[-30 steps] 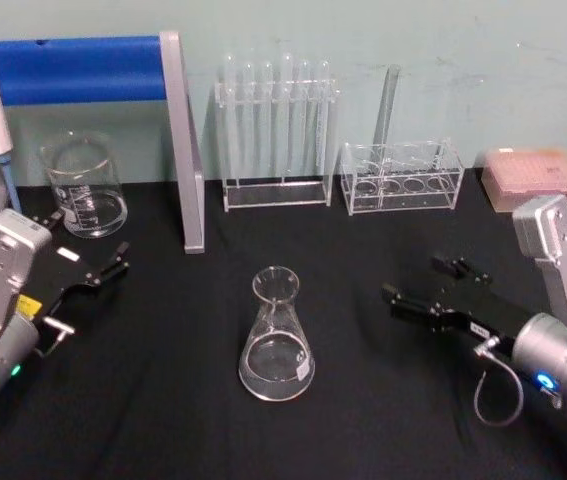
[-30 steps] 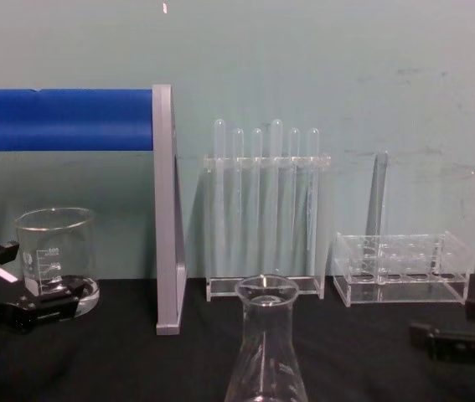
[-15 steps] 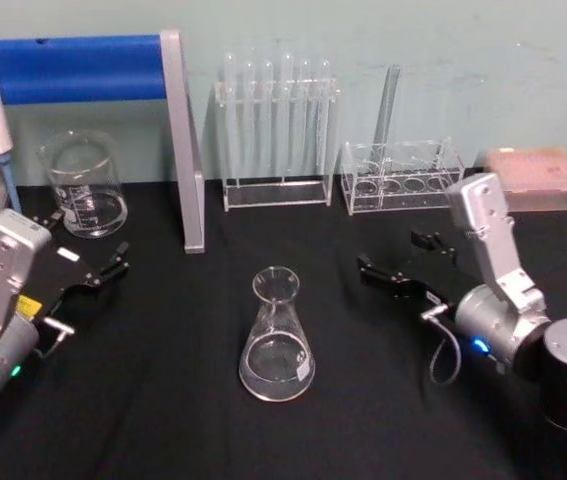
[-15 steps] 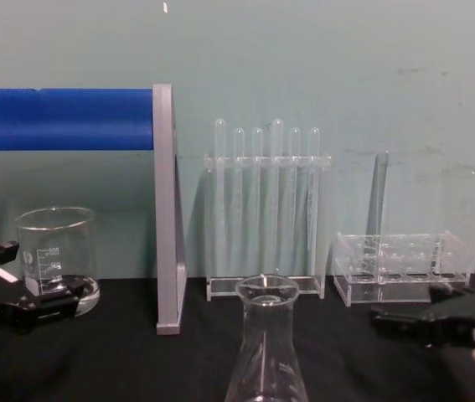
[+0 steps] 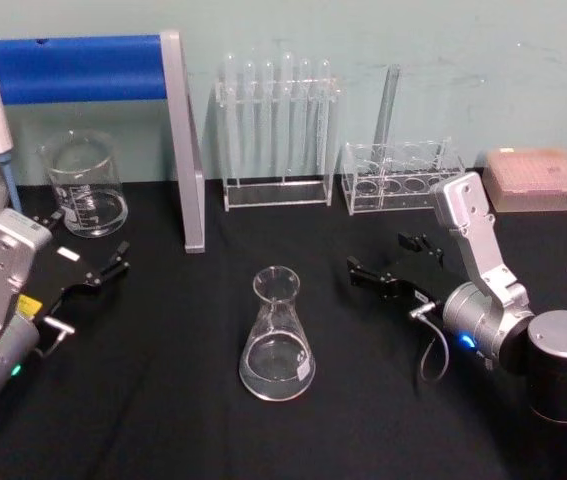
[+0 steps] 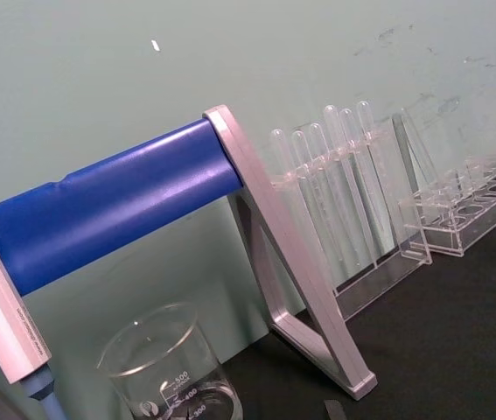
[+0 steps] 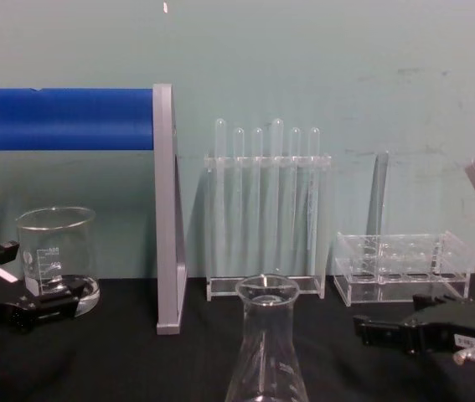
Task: Grasp the erlenmeyer flask with one hand, shake it three times, then place it back.
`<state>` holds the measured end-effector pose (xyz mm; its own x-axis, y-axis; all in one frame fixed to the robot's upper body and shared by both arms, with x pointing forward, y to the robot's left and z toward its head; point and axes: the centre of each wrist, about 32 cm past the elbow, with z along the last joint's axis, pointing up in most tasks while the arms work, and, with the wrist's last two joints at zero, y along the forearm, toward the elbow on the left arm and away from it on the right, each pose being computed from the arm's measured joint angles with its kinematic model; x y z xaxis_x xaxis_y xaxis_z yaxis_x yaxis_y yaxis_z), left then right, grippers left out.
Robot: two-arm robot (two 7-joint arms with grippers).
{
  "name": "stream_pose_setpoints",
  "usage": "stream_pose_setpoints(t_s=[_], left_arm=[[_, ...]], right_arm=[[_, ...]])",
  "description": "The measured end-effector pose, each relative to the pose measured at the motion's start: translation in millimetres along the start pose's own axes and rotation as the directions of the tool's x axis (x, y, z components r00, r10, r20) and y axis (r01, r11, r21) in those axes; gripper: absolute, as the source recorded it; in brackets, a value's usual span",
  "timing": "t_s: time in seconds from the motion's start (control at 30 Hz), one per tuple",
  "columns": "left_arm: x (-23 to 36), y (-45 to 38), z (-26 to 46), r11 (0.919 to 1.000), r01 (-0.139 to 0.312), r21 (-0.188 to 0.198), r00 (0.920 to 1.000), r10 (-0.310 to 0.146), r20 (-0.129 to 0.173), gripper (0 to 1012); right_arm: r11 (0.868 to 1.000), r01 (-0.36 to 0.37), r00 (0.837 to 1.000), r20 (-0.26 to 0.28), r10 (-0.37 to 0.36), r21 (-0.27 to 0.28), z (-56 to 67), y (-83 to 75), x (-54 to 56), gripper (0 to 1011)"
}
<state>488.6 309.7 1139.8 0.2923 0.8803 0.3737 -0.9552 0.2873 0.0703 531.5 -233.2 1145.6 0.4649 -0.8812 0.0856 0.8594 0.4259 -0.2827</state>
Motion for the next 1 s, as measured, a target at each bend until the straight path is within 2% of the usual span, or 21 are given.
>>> stream_pose_setpoints(t_s=[1.0], left_arm=[[0.0,0.0,0.0,1.0000,0.000,0.000,1.0000,0.000,0.000,1001]], right_arm=[[1.000,0.007,1.000,0.002,-0.007,0.005,-0.4,-1.0,-0.8,1000]])
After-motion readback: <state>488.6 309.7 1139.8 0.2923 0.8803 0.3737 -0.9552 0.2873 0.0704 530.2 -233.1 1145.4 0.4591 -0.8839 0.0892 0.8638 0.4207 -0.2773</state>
